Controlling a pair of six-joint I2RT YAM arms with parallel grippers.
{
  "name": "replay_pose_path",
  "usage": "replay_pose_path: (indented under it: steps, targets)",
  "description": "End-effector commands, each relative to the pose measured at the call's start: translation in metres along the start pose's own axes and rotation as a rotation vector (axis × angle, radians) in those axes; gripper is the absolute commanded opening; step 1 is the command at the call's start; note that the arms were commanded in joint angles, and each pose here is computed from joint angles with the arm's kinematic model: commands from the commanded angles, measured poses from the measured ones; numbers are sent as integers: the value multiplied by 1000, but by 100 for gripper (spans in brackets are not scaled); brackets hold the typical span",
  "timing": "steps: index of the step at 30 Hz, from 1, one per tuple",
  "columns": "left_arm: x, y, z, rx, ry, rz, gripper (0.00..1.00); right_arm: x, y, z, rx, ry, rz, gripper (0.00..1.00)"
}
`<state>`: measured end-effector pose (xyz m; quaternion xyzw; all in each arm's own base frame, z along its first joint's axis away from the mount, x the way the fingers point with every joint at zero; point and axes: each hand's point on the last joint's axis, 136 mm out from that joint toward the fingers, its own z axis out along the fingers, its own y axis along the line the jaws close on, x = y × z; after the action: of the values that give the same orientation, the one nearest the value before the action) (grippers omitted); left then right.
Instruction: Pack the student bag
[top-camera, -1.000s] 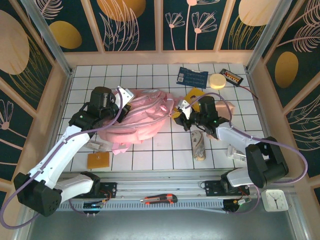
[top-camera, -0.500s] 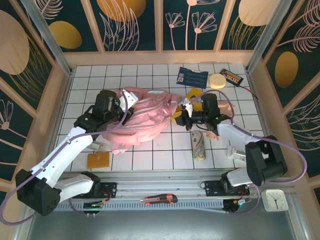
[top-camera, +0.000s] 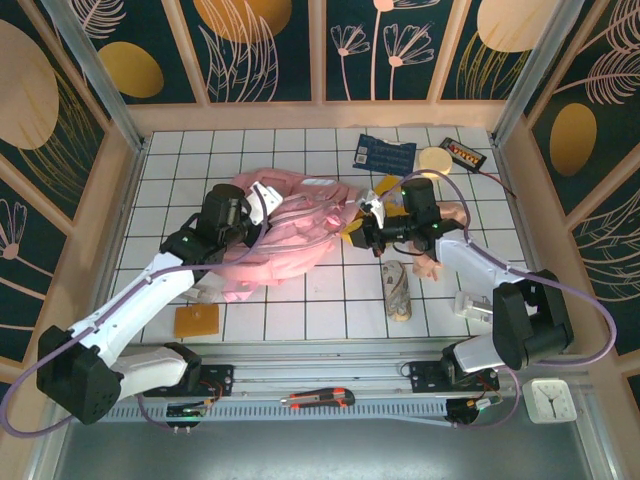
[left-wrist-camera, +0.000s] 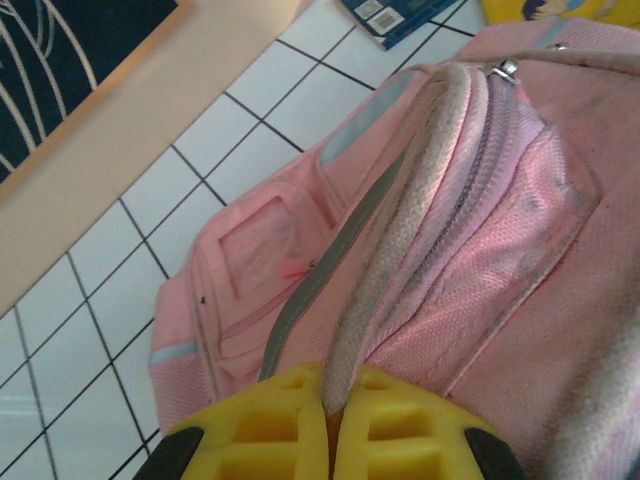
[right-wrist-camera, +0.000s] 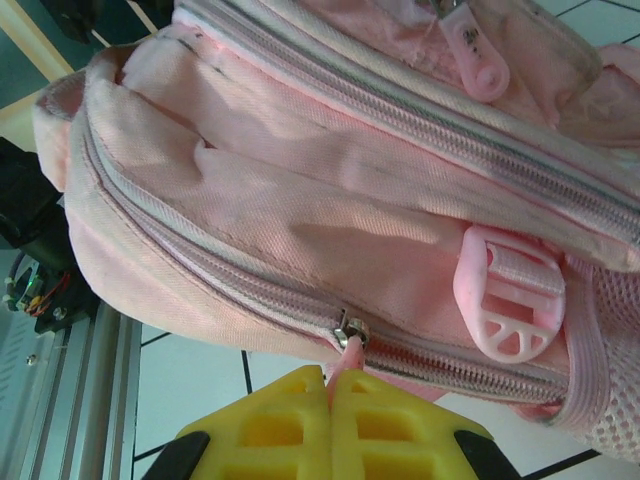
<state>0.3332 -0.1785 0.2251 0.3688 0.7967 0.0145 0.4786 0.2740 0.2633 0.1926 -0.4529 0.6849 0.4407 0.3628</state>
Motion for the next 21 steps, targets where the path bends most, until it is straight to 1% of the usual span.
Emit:
replay_pose_path:
  steps: [1, 8, 12, 17, 21]
  targets:
    - [-8, 29, 5, -172, 3, -16, 0, -30, 41, -6, -179, -57, -56, 0]
    - [-10, 34, 4, -231, 14, -20, 0, -40, 47, -6, -171, -45, -49, 0]
    - [-10, 37, 2, -260, 12, -30, 0, -38, 47, 0, -160, -38, -22, 0]
    - [-16, 38, -5, -249, -10, -30, 0, -43, 55, -1, -188, -92, 21, 0]
    - [-18, 41, -11, -268, -27, -17, 0, -39, 55, 0, -190, -101, 60, 0]
